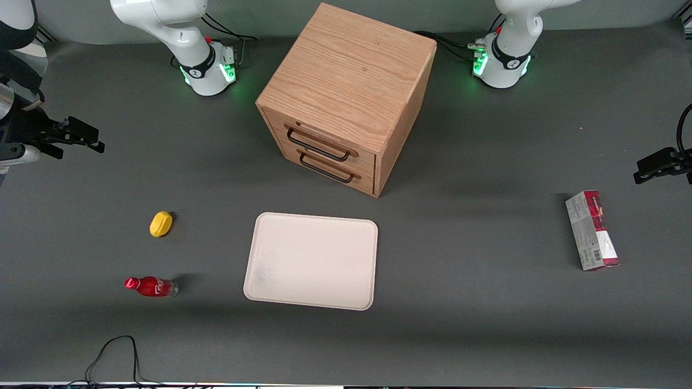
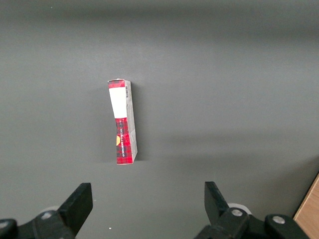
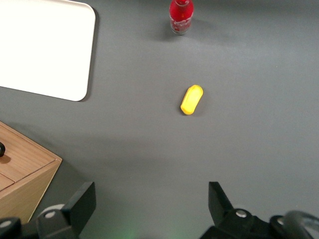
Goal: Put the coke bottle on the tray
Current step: 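Move the right gripper out toward the red Coca-Cola bottle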
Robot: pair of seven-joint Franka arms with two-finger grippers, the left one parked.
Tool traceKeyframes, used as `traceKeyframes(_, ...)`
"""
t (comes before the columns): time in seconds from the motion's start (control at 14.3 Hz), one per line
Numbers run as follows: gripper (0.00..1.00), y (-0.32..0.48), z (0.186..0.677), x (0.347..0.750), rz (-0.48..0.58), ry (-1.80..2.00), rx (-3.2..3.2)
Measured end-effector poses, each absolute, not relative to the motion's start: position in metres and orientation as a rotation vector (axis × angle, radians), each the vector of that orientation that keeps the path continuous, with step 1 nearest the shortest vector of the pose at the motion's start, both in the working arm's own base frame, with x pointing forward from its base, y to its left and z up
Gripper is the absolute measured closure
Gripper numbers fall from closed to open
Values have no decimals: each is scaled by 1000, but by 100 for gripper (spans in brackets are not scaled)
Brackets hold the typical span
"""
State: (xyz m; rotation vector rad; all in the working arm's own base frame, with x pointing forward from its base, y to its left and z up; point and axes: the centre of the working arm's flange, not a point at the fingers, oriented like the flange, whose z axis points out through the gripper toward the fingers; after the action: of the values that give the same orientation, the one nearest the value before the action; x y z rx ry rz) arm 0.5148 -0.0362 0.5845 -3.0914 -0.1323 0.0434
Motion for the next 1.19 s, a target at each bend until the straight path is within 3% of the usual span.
traceKeyframes(0.77,0,-36,584,518,78,-132,-3091)
traceKeyframes(1.19,0,-35,583,538,71,-131,-3102)
